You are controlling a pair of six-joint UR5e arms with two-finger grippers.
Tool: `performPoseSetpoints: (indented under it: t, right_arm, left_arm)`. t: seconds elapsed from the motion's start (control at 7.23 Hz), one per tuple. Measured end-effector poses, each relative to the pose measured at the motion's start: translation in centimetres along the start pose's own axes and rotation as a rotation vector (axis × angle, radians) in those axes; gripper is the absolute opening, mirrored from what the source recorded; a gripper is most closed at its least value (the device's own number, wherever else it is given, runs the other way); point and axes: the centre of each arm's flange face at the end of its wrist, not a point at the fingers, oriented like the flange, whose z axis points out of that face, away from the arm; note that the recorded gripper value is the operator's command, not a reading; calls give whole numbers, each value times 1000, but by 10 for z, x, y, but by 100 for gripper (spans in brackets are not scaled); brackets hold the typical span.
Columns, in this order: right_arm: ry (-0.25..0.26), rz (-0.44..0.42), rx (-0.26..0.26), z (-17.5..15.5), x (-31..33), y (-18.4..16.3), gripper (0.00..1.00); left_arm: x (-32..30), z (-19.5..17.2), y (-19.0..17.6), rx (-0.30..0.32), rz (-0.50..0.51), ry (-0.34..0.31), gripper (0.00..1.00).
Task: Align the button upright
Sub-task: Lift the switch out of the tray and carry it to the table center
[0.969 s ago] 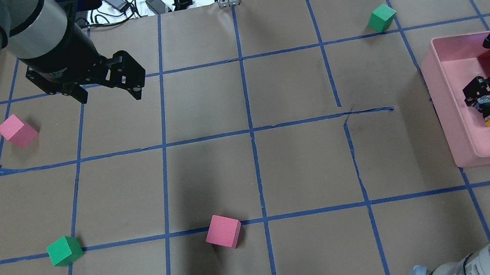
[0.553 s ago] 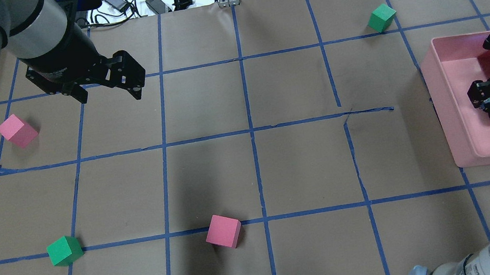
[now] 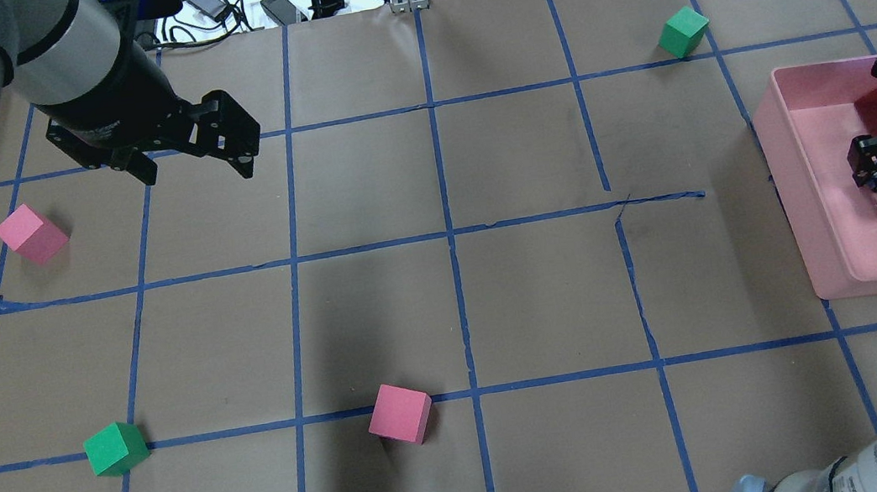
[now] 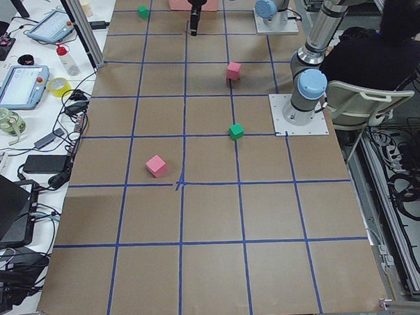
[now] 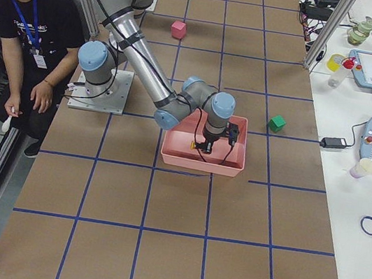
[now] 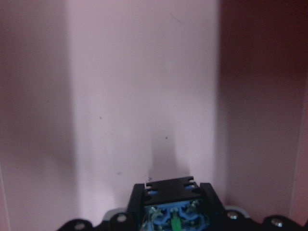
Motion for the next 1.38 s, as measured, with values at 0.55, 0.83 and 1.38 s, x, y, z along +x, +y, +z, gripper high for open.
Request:
performPoseSetpoints:
  t: [0.55, 0.83, 1.38]
  right_arm:
    - [36, -141, 26, -148, -80, -23, 0]
    - [35, -230, 75, -203, -173, -32, 0]
    - [-130, -47, 92, -192, -375, -23, 0]
  left_arm:
    - [0, 0, 0, 0, 0, 0, 100]
    - [0, 0, 0, 0, 0, 0, 100]
    - [0, 0, 0, 0, 0, 0, 100]
